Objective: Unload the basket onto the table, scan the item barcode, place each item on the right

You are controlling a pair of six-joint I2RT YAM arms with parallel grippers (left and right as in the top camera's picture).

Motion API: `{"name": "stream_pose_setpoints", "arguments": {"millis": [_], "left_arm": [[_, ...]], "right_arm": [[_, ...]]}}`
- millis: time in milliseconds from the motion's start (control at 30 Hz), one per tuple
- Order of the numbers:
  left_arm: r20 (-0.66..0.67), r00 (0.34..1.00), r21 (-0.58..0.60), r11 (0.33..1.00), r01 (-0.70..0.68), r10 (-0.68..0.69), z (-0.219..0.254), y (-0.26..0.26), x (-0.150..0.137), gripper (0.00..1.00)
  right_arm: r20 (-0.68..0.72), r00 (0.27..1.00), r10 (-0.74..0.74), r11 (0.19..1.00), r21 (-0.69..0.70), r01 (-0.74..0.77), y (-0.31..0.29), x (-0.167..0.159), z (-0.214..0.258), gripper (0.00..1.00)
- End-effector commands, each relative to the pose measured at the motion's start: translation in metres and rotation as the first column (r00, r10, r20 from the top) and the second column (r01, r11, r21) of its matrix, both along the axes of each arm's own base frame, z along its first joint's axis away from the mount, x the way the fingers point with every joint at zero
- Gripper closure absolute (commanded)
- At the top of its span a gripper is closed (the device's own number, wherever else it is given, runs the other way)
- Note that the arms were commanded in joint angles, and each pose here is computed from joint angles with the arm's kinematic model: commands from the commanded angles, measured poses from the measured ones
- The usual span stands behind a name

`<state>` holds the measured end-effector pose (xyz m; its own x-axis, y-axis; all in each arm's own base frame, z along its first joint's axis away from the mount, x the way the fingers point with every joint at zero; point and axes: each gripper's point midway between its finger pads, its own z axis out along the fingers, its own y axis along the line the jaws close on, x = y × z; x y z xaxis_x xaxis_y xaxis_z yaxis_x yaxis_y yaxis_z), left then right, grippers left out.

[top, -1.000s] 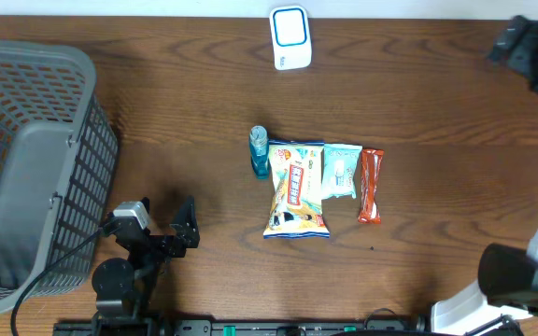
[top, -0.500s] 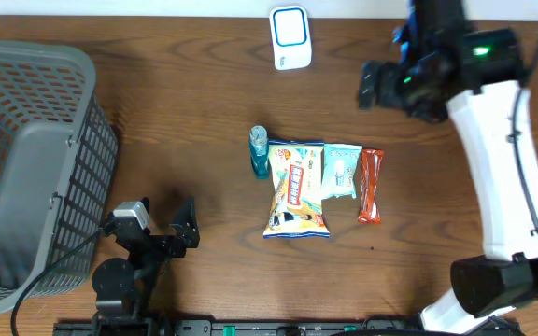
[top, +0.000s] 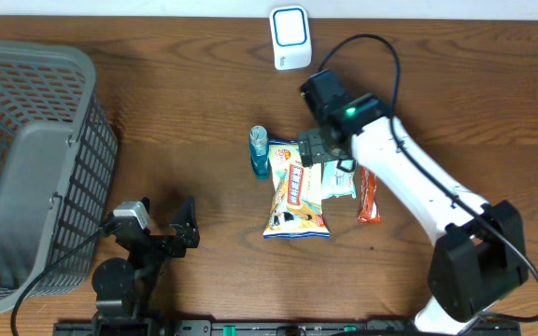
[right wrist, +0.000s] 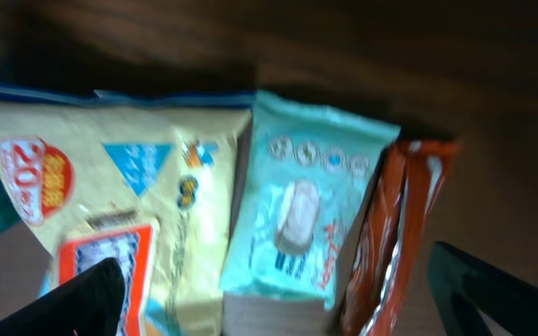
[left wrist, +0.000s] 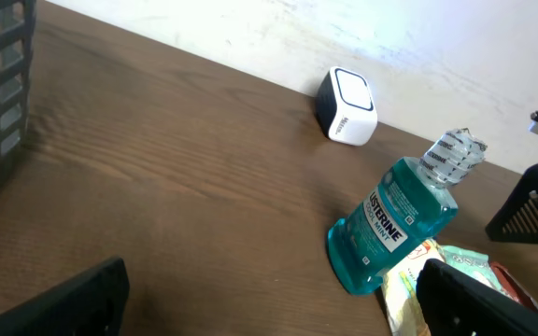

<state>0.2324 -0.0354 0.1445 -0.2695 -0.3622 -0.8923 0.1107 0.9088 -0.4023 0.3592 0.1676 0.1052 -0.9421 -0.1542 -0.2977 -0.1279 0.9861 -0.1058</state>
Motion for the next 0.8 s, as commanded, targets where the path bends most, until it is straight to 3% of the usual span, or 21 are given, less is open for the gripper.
{"name": "stream_pose_setpoints", "arguments": {"millis": [0, 233, 633, 767], "left_arm": [[-0.039, 0.999, -0.003, 1.0, 0.013, -0.013, -0.013, -0.003, -0.001, 0.02], [-0.039, 0.999, -0.003, 1.0, 0.013, -0.013, -0.013, -0.003, -0.001, 0.02], [-0.039, 0.999, -0.003, 1.0, 0.013, -0.013, -0.013, -0.003, -0.001, 0.02], [-0.039, 0.999, -0.003, 1.0, 0.013, -0.013, -0.013, -0.003, -0.002, 0.02]], "right_arm": [[0.082, 0.997, -0.009, 0.982, -0.188, 0.024, -0.011, 0.007, -0.004, 0.06], [0.005, 1.0, -0.026, 0.948, -0.318, 0.027, -0.015, 0.003, -0.057, 0.15], [-0.187, 0.982, -0.037, 0.905, -0.423, -0.046, -0.03, -0.022, -0.12, 0.27], [-0.271, 0.962, -0.034, 0.9, -0.428, -0.088, -0.032, -0.035, -0.135, 0.49]]}}
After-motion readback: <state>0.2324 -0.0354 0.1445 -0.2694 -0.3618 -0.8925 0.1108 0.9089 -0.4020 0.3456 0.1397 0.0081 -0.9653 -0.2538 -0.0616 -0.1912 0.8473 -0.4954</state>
